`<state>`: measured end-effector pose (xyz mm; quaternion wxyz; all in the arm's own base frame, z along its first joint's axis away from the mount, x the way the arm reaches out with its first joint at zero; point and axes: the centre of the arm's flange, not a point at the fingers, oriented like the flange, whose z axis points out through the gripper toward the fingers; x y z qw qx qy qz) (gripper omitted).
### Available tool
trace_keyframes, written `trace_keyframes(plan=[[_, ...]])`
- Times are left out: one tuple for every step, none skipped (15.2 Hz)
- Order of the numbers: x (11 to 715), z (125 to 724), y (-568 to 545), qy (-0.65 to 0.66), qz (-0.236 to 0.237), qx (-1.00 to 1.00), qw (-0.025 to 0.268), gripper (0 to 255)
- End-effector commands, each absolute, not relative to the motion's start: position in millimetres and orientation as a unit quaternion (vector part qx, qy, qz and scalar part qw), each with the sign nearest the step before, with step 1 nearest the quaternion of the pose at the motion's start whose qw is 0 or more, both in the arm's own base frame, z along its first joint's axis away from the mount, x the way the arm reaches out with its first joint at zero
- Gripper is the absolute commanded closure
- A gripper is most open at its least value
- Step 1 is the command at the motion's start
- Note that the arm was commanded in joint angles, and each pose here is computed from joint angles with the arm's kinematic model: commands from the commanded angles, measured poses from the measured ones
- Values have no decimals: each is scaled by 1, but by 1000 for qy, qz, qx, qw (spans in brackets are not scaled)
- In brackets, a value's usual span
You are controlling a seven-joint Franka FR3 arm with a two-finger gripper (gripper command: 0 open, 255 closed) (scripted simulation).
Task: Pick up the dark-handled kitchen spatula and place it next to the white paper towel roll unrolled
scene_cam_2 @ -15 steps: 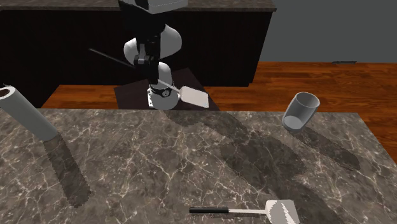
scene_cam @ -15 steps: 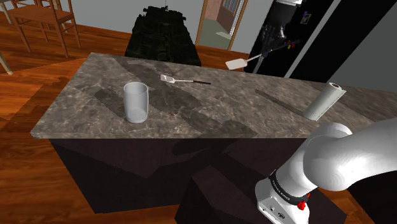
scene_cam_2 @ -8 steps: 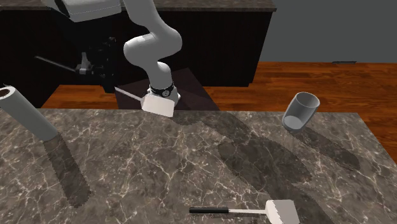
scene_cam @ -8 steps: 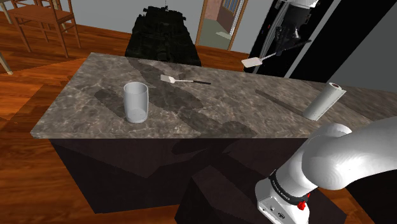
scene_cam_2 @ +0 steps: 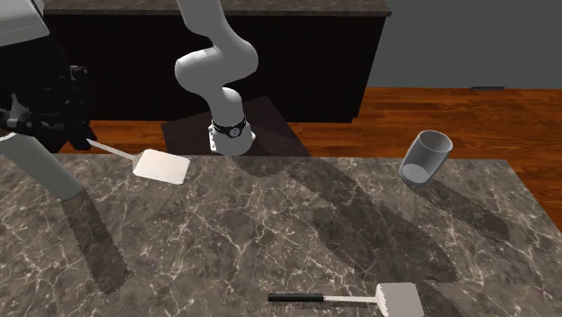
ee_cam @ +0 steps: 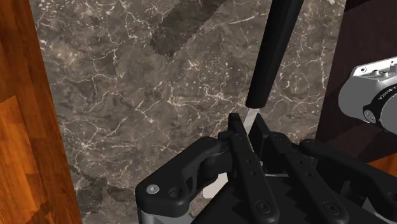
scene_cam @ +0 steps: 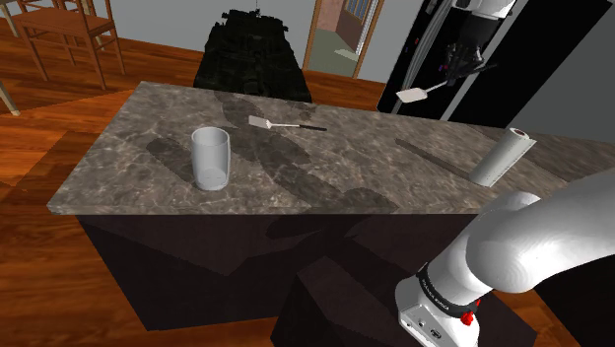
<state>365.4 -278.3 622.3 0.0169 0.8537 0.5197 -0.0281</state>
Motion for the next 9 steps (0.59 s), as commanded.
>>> trace_keyframes(plan=[[362, 623, -305, 520, -28, 853, 18, 255], [361, 623, -318, 520, -28, 853, 18, 255], [360, 623, -331, 520, -28, 853, 18, 255], [358, 623, -344, 520, -28, 853, 18, 255], [357, 623, -358, 520, -28, 853, 18, 255], [356, 623, -371, 520, -28, 853, 18, 255], [355, 623, -384, 520, -28, 853, 18, 255], [354, 623, -397, 520, -28, 853, 18, 255], [353, 623, -410, 520, -28, 853, 18, 255]])
